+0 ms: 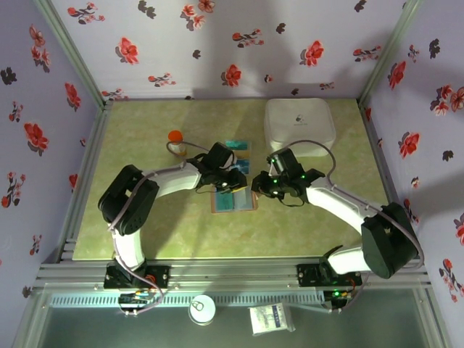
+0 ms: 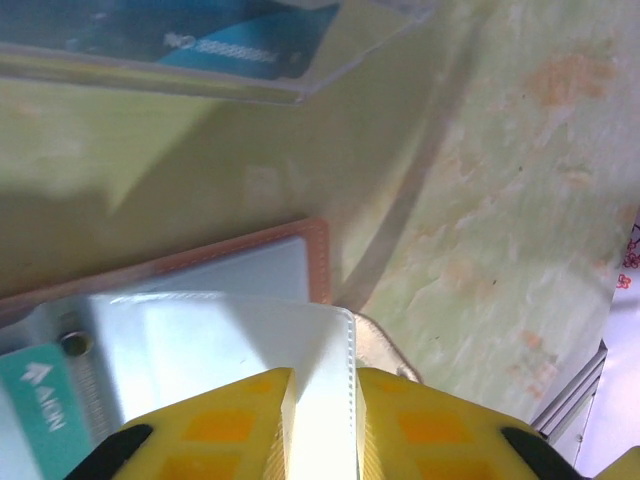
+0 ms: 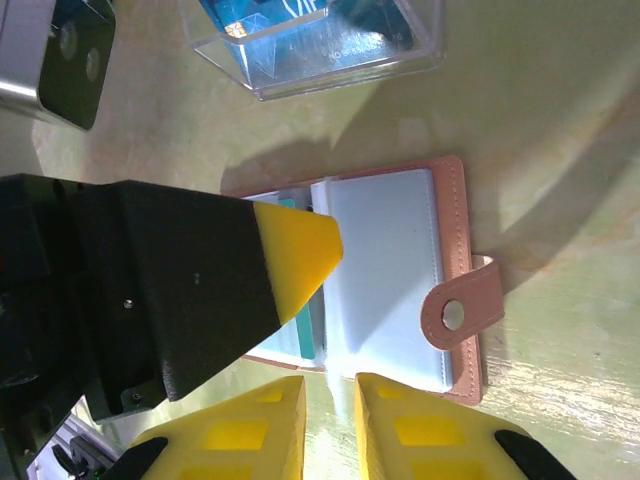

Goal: Take the credit cards out of the card holder

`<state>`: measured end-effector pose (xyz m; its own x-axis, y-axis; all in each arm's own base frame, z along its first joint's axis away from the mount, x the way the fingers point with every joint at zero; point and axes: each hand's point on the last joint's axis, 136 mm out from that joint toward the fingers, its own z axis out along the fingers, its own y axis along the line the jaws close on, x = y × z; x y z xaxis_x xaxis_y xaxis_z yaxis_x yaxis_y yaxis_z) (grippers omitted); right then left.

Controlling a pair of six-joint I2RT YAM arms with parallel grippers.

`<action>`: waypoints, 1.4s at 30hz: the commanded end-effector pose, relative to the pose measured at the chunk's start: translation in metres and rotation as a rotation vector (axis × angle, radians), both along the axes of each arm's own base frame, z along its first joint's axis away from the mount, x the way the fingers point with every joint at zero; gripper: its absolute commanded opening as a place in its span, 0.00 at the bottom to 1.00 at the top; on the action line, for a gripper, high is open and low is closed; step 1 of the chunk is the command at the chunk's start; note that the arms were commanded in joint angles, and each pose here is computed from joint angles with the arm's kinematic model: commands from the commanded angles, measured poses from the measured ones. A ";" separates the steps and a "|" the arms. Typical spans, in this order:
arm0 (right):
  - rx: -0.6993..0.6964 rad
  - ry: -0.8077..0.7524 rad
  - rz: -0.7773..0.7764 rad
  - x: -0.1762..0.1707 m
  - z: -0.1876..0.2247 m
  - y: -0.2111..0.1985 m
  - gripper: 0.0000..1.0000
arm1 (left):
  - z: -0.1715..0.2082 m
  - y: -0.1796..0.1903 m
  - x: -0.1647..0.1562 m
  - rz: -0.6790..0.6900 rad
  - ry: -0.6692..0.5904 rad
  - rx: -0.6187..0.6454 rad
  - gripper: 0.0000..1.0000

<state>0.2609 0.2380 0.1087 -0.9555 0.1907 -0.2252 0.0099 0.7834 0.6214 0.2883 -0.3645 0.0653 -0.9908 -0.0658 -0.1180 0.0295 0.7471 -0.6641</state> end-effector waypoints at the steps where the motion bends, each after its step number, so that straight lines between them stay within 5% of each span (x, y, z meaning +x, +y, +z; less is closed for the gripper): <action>1: -0.032 -0.002 -0.001 -0.004 -0.003 -0.009 0.21 | 0.000 -0.010 -0.004 -0.051 0.007 -0.003 0.23; 31: -0.014 0.012 -0.004 -0.009 0.006 -0.006 0.24 | -0.022 -0.012 0.005 -0.069 0.031 0.002 0.37; 42: -0.012 0.015 0.014 -0.012 0.005 0.000 0.24 | 0.000 -0.012 0.009 -0.069 -0.024 -0.029 0.38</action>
